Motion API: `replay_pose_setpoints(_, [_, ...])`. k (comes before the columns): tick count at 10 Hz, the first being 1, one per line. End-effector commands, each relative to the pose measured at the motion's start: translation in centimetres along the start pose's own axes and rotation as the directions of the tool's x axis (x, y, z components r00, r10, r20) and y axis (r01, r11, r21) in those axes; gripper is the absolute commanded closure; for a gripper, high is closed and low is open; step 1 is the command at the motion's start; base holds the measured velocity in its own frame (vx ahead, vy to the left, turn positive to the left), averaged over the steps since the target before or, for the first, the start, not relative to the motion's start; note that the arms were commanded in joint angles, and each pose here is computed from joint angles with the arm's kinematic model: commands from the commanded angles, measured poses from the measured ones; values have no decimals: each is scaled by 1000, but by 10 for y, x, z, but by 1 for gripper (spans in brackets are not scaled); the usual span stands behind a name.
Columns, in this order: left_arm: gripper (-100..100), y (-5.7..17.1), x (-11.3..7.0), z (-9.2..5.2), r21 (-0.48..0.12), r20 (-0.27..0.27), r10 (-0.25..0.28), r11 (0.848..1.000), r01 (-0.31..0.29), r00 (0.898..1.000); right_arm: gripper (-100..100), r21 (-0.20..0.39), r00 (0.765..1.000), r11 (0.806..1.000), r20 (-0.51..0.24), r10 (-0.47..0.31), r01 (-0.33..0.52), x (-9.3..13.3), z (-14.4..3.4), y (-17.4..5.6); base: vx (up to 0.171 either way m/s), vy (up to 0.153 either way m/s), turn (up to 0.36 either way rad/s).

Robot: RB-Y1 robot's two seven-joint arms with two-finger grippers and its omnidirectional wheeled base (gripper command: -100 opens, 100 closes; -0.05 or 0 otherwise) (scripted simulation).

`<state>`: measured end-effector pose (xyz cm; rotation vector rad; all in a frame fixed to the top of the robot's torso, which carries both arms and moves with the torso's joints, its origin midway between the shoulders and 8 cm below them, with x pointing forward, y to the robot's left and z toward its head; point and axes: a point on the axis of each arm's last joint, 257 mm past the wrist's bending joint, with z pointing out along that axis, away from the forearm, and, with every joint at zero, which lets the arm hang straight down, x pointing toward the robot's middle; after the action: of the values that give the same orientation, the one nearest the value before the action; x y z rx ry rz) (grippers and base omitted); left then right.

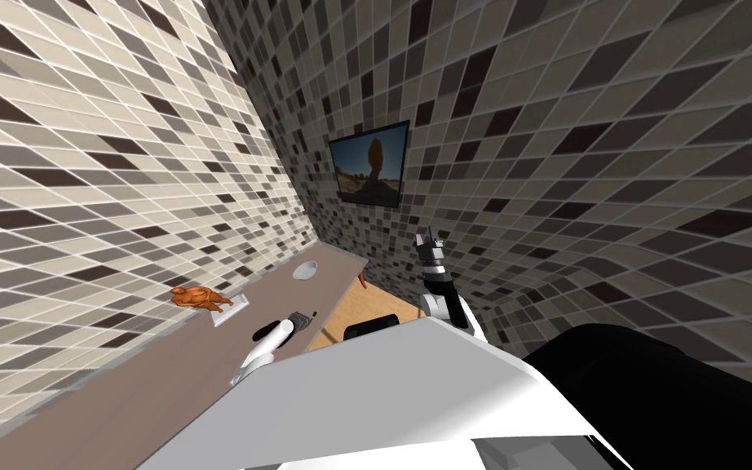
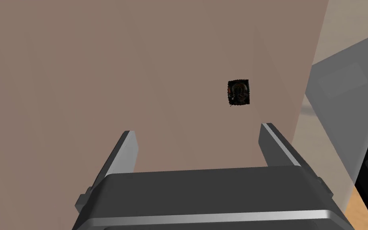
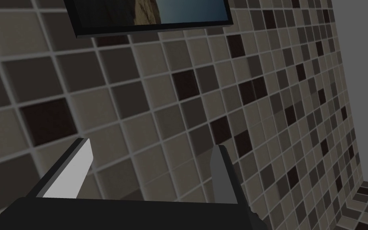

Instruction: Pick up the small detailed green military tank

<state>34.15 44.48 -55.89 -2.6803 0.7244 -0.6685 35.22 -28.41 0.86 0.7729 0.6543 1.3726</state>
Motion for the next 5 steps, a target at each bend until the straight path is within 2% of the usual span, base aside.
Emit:
replay_pose_setpoints(1, [-100, 10, -6, 4, -44, 19, -39, 998, 40, 999, 0, 0, 1000, 1000, 0, 0, 0, 0, 0, 0, 25, -3, -64])
replay_pose_setpoints(2, [-100, 11, -7, 4, -47, 21, -40, 998, 40, 999, 0, 0, 1000, 1000, 0, 0, 0, 0, 0, 0, 22, 0, -46])
replay_pose_setpoints(4, [-100, 23, -13, 6, -105, 49, -96, 989, 100, 994, 0, 0, 1000, 1000, 0, 0, 0, 0, 0, 0, 31, 0, -91])
replay_pose_setpoints(5, [-100, 27, -17, 7, -112, 56, -97, 988, 103, 994, 0, 0, 1000, 1000, 0, 0, 0, 0, 0, 0, 32, 0, -25])
